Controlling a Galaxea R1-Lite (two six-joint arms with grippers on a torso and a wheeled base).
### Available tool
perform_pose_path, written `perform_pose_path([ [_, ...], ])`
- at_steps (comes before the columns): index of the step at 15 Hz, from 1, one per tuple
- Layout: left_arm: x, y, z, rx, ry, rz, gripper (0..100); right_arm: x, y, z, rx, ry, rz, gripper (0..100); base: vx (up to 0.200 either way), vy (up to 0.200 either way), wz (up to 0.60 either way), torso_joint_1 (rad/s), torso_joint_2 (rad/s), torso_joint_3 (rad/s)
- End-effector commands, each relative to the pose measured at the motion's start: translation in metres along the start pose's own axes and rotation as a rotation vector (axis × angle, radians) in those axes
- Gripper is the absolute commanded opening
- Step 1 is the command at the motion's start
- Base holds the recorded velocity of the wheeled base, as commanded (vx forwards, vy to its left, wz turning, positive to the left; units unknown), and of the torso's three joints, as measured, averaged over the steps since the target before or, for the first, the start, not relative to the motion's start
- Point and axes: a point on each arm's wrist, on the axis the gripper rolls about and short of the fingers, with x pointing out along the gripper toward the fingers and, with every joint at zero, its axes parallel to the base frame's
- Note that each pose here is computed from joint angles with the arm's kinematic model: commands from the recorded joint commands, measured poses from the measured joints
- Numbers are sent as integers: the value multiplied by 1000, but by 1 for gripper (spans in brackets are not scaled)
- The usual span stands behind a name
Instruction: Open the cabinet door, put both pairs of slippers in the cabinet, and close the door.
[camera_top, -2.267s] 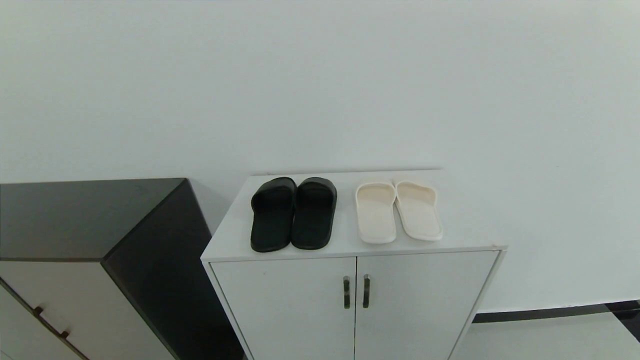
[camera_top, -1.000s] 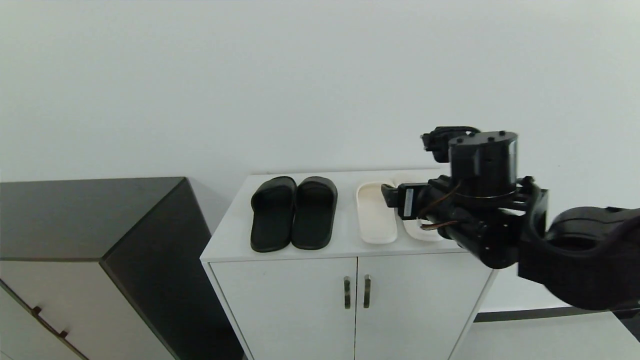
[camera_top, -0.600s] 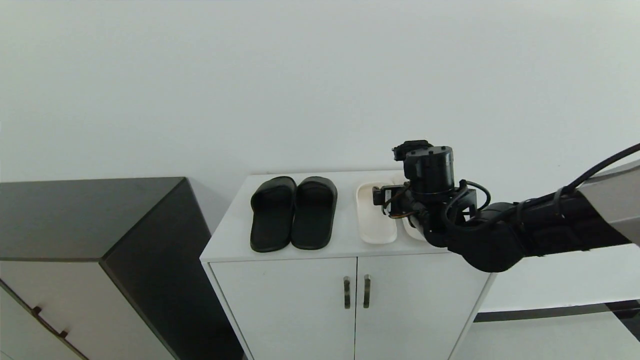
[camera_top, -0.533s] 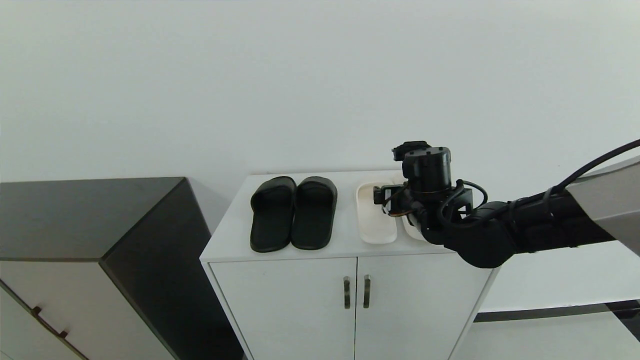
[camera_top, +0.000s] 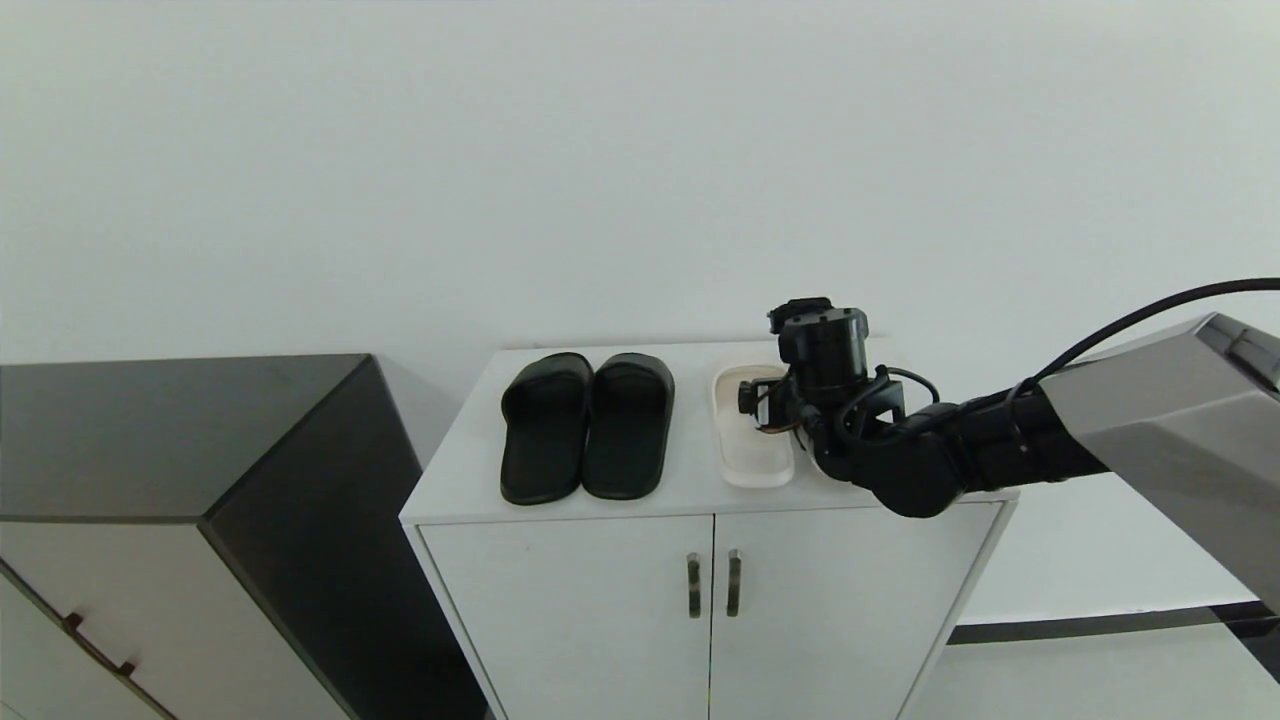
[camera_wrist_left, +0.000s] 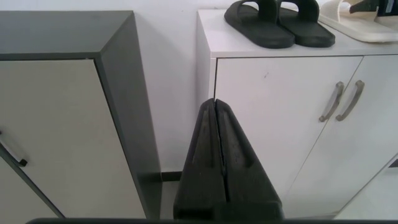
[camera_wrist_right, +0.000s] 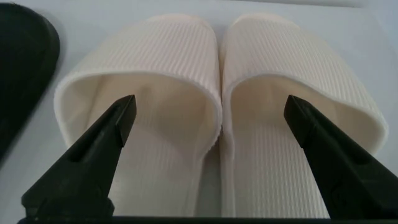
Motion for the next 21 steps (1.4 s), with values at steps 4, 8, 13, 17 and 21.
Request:
perform_pose_path([
  [4, 0, 0, 0, 0, 1, 0, 0, 21, -1, 1, 13, -7, -8, 100, 0, 0, 0, 0, 0, 0],
  [8, 0, 0, 0, 0, 1, 0, 0, 32, 3, 3, 13, -8, -13, 100, 0, 0, 0, 0, 0, 0],
  [13, 0, 0, 0, 0, 1, 0, 0, 36, 4, 4, 10, -4, -16, 0, 0, 0, 0, 0, 0, 0],
  [17, 0, 0, 0, 0, 1, 0, 0, 28, 4, 15, 19, -26, -9, 0, 0, 0, 0, 0, 0, 0],
  [21, 0, 0, 0, 3, 1, 0, 0, -10, 10, 37, 12, -53, 41, 0, 0, 0, 0, 0, 0, 0],
])
